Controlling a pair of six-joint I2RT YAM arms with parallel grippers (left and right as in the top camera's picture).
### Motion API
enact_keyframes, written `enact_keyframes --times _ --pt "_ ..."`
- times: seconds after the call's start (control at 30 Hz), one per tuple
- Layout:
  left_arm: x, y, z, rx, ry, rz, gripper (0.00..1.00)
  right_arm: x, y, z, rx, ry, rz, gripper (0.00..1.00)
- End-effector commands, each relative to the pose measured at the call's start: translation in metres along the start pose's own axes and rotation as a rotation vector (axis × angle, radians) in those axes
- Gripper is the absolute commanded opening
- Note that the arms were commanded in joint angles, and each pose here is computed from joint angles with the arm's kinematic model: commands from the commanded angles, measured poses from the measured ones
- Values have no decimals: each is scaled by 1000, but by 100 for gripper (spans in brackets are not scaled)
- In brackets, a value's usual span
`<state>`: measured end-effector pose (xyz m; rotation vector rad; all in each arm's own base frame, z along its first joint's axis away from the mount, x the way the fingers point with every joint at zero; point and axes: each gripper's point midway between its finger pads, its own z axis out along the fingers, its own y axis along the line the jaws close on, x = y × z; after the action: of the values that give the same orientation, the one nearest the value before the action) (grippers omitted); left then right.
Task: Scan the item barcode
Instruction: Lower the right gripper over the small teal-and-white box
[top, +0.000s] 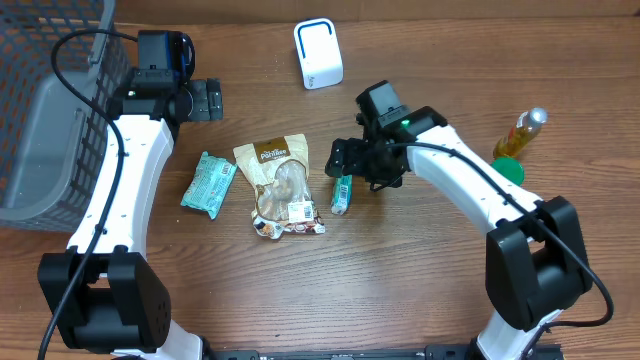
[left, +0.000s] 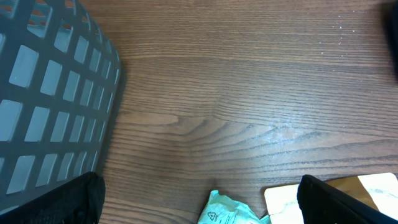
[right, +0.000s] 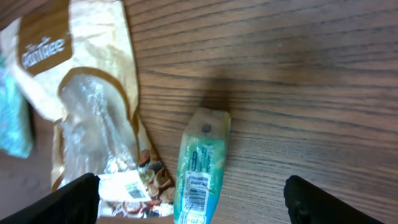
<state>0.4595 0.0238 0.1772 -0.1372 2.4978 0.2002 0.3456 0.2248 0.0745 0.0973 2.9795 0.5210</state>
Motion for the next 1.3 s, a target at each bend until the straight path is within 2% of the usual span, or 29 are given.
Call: enact_keyframes --times 0.0,0.2,0.3,0.53,0.87,1.07,1.13,1.27 --pt "-12 0 -11 1 -41 17 100 -8 -2 -2 80 -72 33 90" --pt "-12 0 -11 1 -41 17 99 -1 6 3 108 -88 23 87" --pt "-12 0 -11 1 -41 17 100 8 11 8 114 -76 0 81" --pt "-12 0 -11 1 -41 17 99 18 -7 28 162 -100 73 79" --pt "-12 0 -11 1 -41 17 100 20 -12 38 151 -111 72 44" --pt "-12 0 -11 1 -41 17 100 22 -14 40 154 -108 72 35" --pt "-12 0 -11 1 -41 17 100 23 -15 41 158 -104 73 26" --pt "-12 0 -11 1 -41 17 99 22 -15 40 157 -107 71 15"
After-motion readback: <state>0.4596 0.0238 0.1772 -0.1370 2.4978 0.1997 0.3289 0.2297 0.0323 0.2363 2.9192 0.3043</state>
